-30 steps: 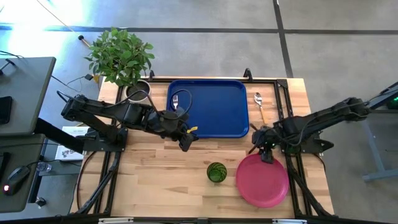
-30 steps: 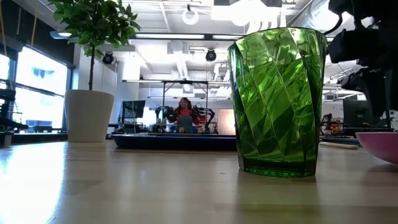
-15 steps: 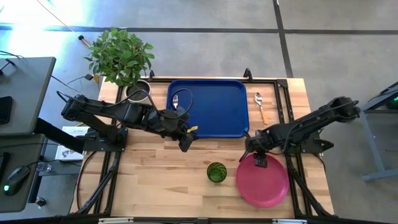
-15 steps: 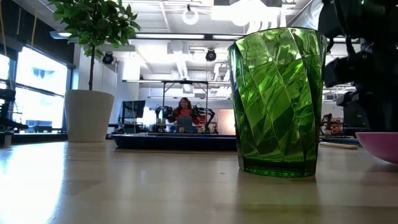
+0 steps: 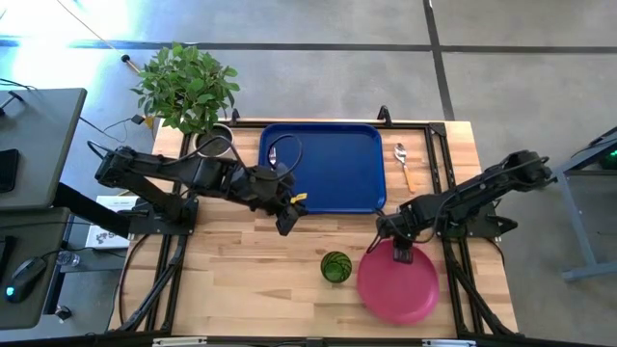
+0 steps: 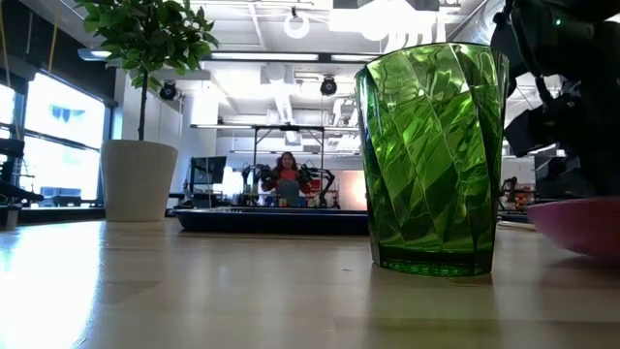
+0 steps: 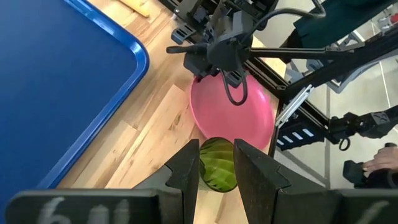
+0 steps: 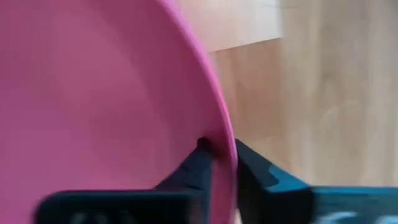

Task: Pick and place plate/cup/fork/spoon on tray
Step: Put the pink plate on the blue serving tray

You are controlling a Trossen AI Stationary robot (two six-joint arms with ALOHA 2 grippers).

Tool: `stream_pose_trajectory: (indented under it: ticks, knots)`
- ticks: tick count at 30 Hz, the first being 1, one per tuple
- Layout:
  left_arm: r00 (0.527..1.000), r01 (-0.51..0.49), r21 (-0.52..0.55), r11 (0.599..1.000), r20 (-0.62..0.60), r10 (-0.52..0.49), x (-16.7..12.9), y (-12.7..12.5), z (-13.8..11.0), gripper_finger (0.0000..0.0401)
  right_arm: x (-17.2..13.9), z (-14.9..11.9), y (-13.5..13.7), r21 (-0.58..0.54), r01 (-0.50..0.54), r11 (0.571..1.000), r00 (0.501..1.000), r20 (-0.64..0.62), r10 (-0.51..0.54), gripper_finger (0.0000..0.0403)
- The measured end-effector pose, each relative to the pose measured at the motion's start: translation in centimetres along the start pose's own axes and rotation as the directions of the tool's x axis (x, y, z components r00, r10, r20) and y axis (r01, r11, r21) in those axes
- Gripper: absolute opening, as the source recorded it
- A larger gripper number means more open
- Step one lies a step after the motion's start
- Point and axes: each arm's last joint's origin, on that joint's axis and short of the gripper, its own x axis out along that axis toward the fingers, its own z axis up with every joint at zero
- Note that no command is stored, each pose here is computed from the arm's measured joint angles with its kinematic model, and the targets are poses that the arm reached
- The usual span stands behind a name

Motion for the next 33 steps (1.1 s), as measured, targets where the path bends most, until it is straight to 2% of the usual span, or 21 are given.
stream_pose_trajectory:
  ticks: [9,13,19,25,33]
  knots:
    - [1.0,-0.003,0.091,0.996,0.001,0.002,0.0,0.1,0.1,0.009,-1.1,-0.9,-0.1,0.011,-0.04,0.999,0.999,-0.025,0.04,0.0004]
    - [1.0,-0.013,0.137,0.99,0.0,0.013,0.1,0.4,0.2,0.009,-2.4,-2.0,-0.3,0.035,-0.085,0.996,0.996,-0.039,0.086,0.0002]
    - [0.998,-0.023,0.175,0.984,-0.046,0.031,0.2,1.4,0.6,0.009,-5.8,-3.4,-0.3,0.114,-0.12,0.986,0.993,0.023,0.118,0.0001]
    - [0.996,-0.053,0.223,0.973,-0.057,0.067,0.2,2.5,1.2,0.009,-10.4,-4.3,-0.2,0.205,-0.055,0.977,0.989,0.145,0.026,0.0001]
    - [0.995,-0.071,0.326,0.943,-0.043,0.09,0.3,3.4,1.9,0.009,-16.1,-5.5,-0.5,0.359,0.042,0.932,0.962,0.239,-0.136,0.0]
